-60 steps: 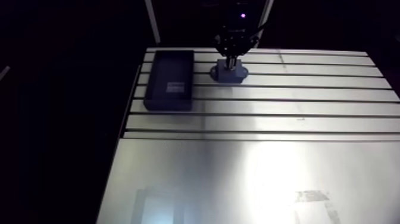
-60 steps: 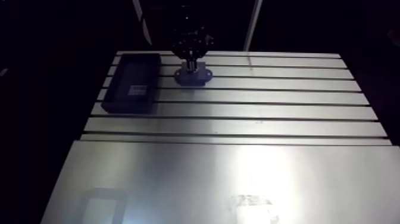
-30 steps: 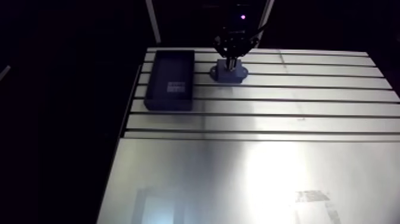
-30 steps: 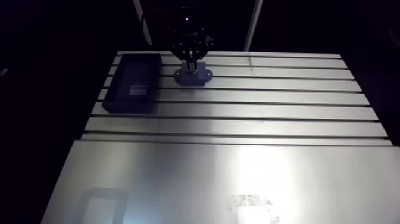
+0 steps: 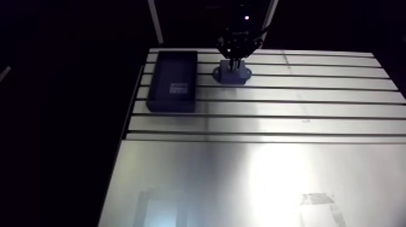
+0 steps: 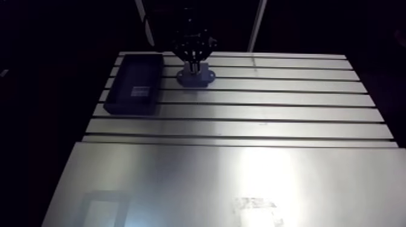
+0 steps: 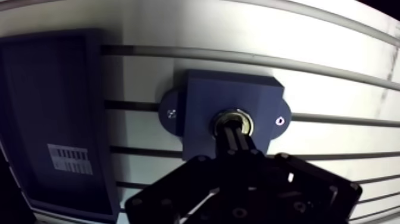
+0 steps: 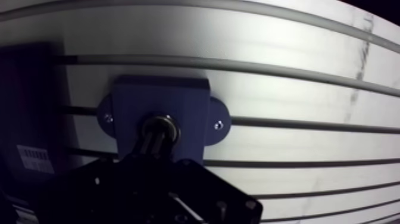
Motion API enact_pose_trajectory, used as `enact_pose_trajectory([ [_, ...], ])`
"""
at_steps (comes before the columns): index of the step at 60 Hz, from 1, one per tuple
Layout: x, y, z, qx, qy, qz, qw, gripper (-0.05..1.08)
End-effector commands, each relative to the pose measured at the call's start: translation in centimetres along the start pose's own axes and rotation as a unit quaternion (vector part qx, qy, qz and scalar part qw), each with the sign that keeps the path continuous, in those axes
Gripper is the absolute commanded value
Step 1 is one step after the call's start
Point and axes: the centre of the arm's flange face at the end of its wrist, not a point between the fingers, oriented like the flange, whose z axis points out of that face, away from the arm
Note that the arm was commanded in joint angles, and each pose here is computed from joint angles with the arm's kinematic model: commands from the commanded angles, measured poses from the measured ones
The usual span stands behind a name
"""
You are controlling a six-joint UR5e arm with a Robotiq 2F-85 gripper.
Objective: Pick up the bearing and press it into the housing until flush.
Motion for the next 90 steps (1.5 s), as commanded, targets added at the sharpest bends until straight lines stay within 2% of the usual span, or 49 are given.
enact_pose_trajectory([
  [1, -0.01, 0.01, 0.00, -0.0006, 0.000, 0.000, 1.000, 1.04],
  [90, -0.08, -0.20, 0.43, -0.0007, -0.002, -0.002, 1.000, 1.04],
])
